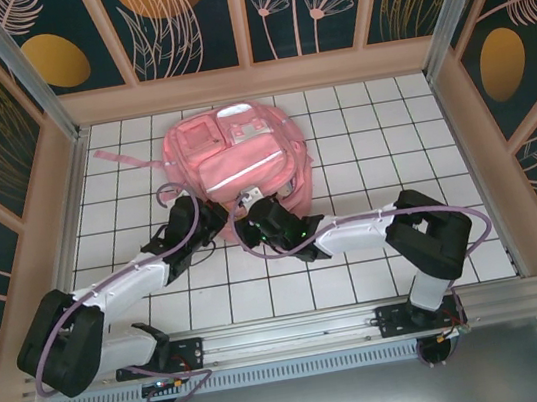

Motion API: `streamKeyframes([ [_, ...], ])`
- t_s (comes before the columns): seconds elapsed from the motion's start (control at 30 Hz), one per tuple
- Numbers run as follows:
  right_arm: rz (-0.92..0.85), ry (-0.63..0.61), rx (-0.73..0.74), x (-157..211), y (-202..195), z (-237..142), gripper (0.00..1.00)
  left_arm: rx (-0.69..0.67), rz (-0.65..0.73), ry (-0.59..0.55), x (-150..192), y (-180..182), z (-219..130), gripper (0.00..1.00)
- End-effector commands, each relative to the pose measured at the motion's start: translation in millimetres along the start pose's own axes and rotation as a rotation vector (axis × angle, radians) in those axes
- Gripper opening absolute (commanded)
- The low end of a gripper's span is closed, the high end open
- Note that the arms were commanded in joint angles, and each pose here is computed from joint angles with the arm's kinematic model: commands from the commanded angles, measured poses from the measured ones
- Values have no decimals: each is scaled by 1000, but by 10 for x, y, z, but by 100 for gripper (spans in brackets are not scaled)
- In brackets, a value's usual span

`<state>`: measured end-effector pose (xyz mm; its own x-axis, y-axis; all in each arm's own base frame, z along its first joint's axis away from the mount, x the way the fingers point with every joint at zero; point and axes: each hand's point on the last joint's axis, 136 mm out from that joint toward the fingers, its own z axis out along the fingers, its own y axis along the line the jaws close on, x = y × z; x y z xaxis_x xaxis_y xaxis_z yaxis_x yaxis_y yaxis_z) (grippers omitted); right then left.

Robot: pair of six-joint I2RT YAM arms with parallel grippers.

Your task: Pack books, pencil case, and school supplies into a backpack

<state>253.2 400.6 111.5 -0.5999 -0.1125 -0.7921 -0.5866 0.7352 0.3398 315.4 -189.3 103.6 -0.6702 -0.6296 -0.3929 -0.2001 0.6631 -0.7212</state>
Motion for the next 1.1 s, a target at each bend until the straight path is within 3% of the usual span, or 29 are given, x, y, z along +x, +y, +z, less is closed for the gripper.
streamKeyframes([
  [0.0, 12, -89, -51, -264, 131, -177, 0, -100, 9, -61, -126, 288, 4, 0],
  [0.43, 22, -114, 175, -320, -848, -565, 0, -235, 19, -209, -673, 702, -384, 0],
  [0.63, 43, -131, 142, -370, -852, -666, 0, -237, 72, -213, -852, 579, -458, 0],
  [0.73, 62, -137, 99, -383, -760, -638, 0, -161, 98, -167, -820, 370, -469, 47],
  [0.77, 65, -139, 90, -387, -732, -623, 0, -127, 99, -154, -804, 294, -480, 56],
  [0.87, 65, -137, 66, -391, -640, -562, 0, -46, 90, -101, -691, 119, -513, 65],
  [1.07, 56, -135, 29, -404, -459, -471, 0, 42, 82, -32, -333, -193, -532, 66],
])
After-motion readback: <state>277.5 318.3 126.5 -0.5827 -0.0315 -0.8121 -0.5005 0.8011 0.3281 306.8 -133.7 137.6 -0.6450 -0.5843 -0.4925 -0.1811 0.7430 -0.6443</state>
